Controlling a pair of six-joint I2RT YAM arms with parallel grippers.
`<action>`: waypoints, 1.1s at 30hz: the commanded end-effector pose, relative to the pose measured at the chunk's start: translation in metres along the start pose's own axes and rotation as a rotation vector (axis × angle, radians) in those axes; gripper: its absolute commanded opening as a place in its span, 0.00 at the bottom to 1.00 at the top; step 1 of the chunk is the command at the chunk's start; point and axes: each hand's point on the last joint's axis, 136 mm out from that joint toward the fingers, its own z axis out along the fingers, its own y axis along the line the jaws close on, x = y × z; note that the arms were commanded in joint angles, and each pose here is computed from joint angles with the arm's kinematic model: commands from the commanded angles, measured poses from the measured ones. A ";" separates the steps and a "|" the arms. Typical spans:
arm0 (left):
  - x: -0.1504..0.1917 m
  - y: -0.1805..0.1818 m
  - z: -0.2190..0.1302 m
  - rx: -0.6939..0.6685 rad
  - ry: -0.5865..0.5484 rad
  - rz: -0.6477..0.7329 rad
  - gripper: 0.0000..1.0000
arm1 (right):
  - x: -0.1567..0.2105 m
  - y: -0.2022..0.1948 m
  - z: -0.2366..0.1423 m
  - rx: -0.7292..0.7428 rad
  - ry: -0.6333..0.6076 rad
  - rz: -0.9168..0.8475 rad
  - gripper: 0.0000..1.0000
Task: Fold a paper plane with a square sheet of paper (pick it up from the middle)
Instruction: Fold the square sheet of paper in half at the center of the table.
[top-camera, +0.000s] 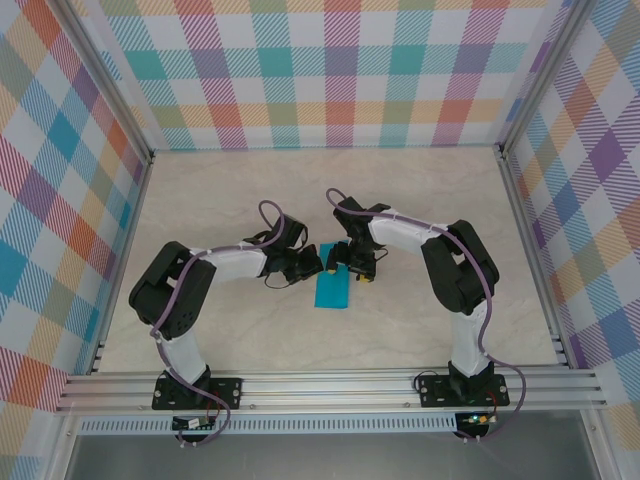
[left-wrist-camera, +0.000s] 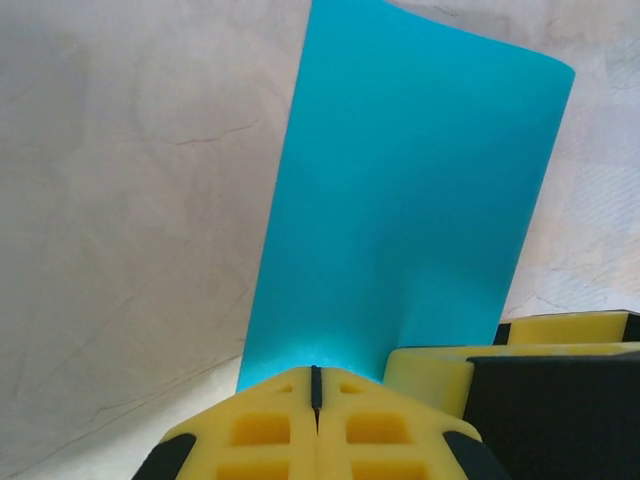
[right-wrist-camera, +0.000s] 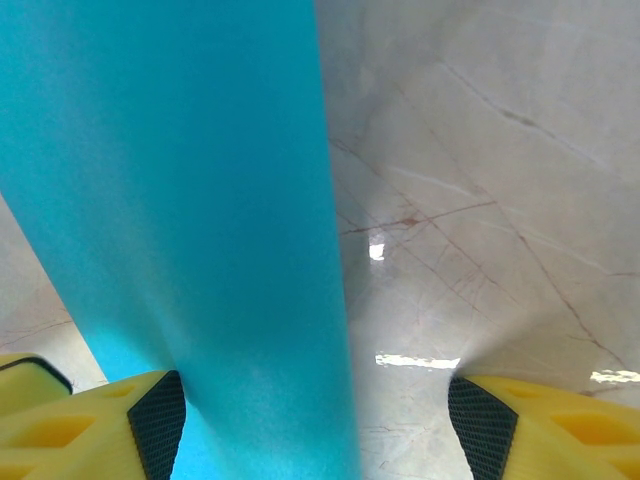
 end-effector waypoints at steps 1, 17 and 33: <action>-0.006 -0.009 0.004 0.041 0.003 -0.014 0.00 | 0.015 -0.053 0.037 0.201 0.074 0.043 0.76; 0.004 0.028 0.021 -0.071 0.029 -0.050 0.00 | 0.015 -0.051 0.035 0.190 0.072 0.036 0.76; 0.004 0.037 0.020 -0.119 0.024 -0.043 0.00 | 0.010 -0.016 -0.010 0.007 -0.002 -0.022 0.77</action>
